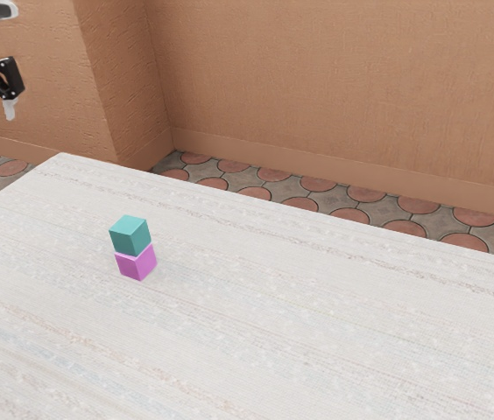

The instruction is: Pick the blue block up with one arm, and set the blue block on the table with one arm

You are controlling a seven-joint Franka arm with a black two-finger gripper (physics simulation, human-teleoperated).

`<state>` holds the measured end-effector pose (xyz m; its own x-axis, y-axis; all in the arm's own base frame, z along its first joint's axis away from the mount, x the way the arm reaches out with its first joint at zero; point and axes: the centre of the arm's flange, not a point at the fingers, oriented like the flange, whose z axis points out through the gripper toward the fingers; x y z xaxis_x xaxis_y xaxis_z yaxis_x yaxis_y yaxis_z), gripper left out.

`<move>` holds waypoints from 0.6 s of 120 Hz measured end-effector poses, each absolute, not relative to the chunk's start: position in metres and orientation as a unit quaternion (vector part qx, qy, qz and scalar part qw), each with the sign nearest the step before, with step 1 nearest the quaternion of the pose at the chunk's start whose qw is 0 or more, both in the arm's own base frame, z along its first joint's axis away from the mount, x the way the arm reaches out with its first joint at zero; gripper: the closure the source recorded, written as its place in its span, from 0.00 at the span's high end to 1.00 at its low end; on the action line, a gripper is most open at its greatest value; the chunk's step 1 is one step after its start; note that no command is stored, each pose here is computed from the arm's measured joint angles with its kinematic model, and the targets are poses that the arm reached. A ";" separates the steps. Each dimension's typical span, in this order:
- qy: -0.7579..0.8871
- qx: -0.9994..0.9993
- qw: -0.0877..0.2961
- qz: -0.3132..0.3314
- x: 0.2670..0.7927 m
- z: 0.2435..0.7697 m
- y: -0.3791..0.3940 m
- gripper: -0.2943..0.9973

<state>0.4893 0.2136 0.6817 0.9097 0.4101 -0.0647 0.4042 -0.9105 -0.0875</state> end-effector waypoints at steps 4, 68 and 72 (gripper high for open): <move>-0.213 -0.975 0.036 0.042 0.487 0.682 0.218 0.77; -0.171 -0.976 0.099 -0.090 0.461 0.823 0.150 0.77; -0.165 -0.977 0.098 -0.088 0.464 0.821 0.145 0.77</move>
